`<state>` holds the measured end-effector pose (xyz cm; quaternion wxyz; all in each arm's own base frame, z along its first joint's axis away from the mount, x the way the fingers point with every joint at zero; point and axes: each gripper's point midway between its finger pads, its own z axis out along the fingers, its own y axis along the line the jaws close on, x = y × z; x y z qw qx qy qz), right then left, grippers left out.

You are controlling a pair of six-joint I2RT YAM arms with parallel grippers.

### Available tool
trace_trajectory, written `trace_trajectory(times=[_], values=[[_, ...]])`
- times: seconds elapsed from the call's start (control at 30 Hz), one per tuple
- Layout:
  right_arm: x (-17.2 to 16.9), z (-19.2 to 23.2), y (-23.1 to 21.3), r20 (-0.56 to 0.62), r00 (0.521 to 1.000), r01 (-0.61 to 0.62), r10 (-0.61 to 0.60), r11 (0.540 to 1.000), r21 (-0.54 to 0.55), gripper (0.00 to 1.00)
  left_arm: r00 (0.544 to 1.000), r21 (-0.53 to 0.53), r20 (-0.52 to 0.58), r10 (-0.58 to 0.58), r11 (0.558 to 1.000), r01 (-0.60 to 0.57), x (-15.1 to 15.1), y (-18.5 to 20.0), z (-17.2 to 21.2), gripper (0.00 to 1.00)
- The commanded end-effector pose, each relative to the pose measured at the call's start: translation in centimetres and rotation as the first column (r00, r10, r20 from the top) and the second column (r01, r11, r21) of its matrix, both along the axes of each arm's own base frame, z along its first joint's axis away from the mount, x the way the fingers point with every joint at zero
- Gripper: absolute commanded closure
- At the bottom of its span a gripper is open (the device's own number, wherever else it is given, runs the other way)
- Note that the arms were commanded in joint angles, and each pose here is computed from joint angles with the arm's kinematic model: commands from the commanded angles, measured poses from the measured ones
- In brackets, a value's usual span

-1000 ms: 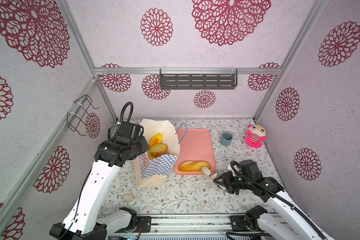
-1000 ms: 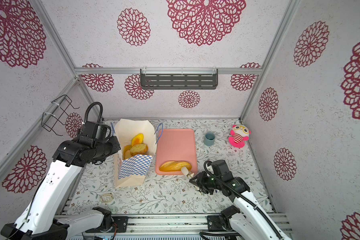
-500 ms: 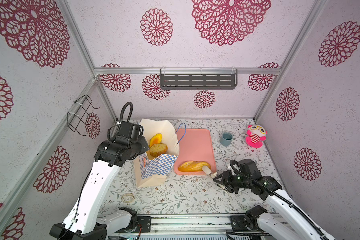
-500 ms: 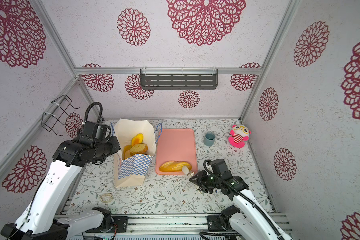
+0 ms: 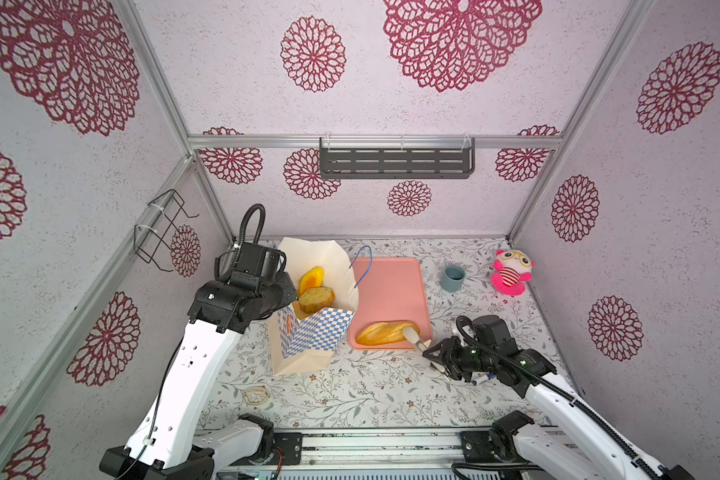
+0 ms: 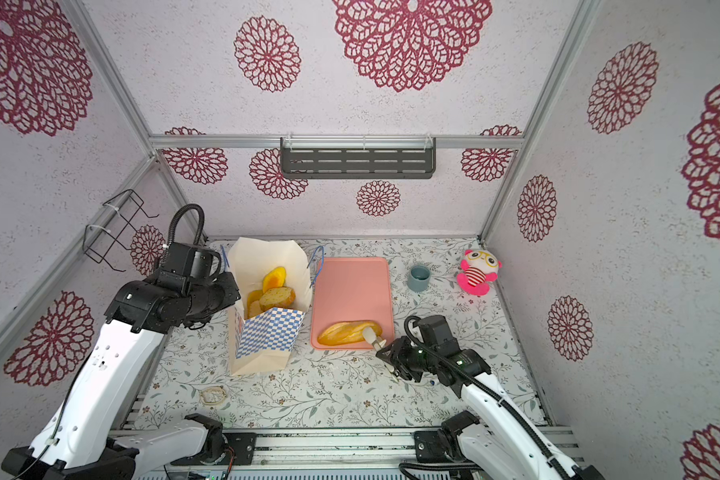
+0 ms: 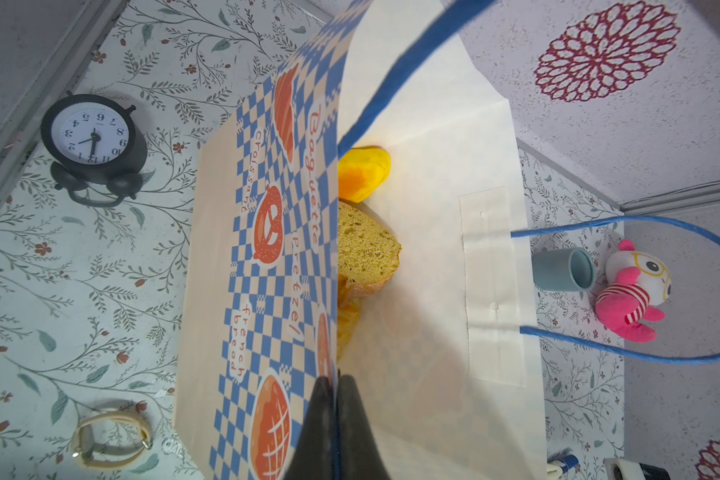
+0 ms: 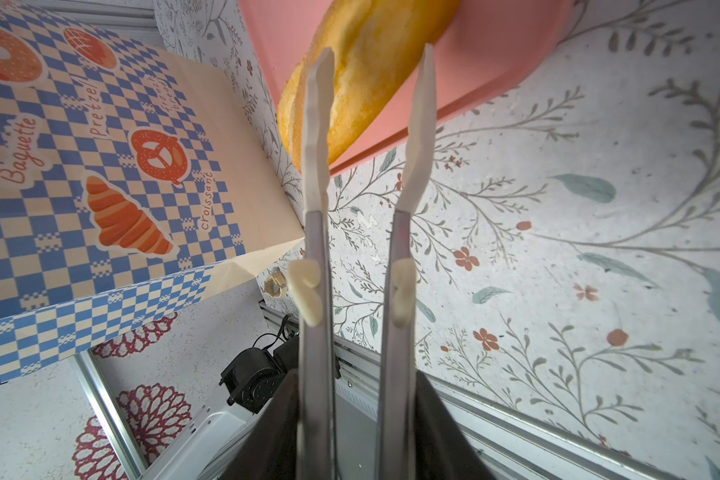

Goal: Place the fake bread into the paper bag
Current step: 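Lower the tongs around the baguette end and pinch it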

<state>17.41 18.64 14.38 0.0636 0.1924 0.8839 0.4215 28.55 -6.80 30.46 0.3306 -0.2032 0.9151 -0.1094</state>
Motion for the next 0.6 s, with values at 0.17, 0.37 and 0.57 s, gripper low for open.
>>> trace_trajectory(times=[0.17,0.37,0.57], values=[[-0.7,1.8,-0.2,0.028,1.0,-0.002,0.001,0.999,0.033,0.6,0.998,-0.009,0.059,0.009,1.0,-0.009,0.7,0.4,1.2,1.0],[-0.3,1.6,-0.1,0.031,0.999,0.009,-0.01,0.999,0.036,0.6,0.998,-0.015,0.059,0.01,1.0,-0.009,0.9,0.3,1.1,1.0],[0.8,1.4,0.3,0.041,0.999,0.023,-0.025,0.999,0.048,0.6,0.998,-0.019,0.058,0.011,1.0,-0.01,0.8,0.3,1.1,1.0]])
